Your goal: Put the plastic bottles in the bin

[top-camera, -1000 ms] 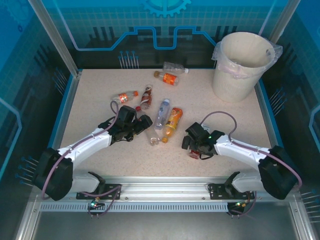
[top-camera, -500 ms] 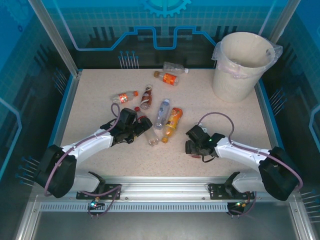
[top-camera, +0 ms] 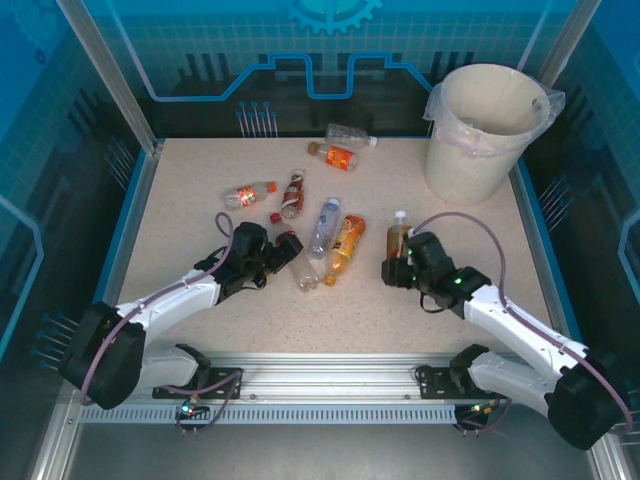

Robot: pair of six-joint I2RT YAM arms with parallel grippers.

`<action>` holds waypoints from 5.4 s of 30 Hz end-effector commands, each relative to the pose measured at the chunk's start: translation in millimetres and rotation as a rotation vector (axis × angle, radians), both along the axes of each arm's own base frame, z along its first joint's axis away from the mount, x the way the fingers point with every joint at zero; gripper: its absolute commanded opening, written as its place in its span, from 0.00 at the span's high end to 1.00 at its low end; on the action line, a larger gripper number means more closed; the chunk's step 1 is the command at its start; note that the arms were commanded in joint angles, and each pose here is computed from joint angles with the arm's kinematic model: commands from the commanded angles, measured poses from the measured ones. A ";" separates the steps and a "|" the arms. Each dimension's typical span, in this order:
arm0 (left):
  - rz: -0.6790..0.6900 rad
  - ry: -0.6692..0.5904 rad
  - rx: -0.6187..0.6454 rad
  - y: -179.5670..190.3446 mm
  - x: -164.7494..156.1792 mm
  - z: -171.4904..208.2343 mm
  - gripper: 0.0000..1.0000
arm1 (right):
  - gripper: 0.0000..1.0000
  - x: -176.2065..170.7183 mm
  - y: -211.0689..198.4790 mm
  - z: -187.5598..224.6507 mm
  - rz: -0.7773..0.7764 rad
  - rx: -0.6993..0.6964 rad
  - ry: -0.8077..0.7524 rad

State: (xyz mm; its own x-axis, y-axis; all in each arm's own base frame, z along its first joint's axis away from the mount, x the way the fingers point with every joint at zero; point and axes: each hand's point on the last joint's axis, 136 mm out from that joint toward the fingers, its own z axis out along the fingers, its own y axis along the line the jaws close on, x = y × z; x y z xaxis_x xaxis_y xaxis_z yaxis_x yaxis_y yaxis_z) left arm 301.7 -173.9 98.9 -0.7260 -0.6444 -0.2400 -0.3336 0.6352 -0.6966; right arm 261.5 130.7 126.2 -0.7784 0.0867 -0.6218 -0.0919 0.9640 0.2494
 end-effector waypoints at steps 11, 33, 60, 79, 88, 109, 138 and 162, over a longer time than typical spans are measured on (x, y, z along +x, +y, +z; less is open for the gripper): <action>-0.016 -0.023 -0.098 -17.8 -5.0 3.5 0.01 | 0.50 133.5 -24.5 238.0 -0.107 0.387 -0.472; -0.004 -0.045 0.063 -9.0 5.0 -5.6 0.01 | 0.26 277.8 -191.9 285.9 -0.846 0.698 -0.509; -0.027 0.099 0.269 0.7 12.1 -24.5 0.01 | 0.00 216.3 -116.9 323.1 -0.321 0.364 -0.528; -0.060 0.206 0.391 13.4 82.1 -45.2 0.14 | 0.00 55.8 33.5 199.7 0.304 0.351 -0.449; -0.102 0.247 0.400 10.3 77.7 -64.7 0.22 | 0.00 26.9 45.1 157.8 0.321 0.456 -0.174; -0.095 0.084 0.303 3.1 76.2 -26.5 0.49 | 0.00 26.1 55.9 132.7 0.340 0.484 -0.193; -0.471 -0.861 -0.354 -145.1 28.9 241.4 0.50 | 0.00 -20.1 138.8 136.4 0.668 0.564 -0.187; -0.479 -0.887 -0.348 -152.5 30.3 244.4 0.49 | 0.44 -15.1 144.6 142.8 0.672 0.574 -0.191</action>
State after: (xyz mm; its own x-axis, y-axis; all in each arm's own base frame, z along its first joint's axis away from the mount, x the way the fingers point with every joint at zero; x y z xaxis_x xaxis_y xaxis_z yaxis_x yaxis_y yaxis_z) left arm 334.1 -324.5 333.7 -0.6025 -0.4682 -0.6464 0.5828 0.2953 -0.7571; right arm 249.2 272.2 266.6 -0.6760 0.0099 -0.7369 -0.6624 0.4301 0.6134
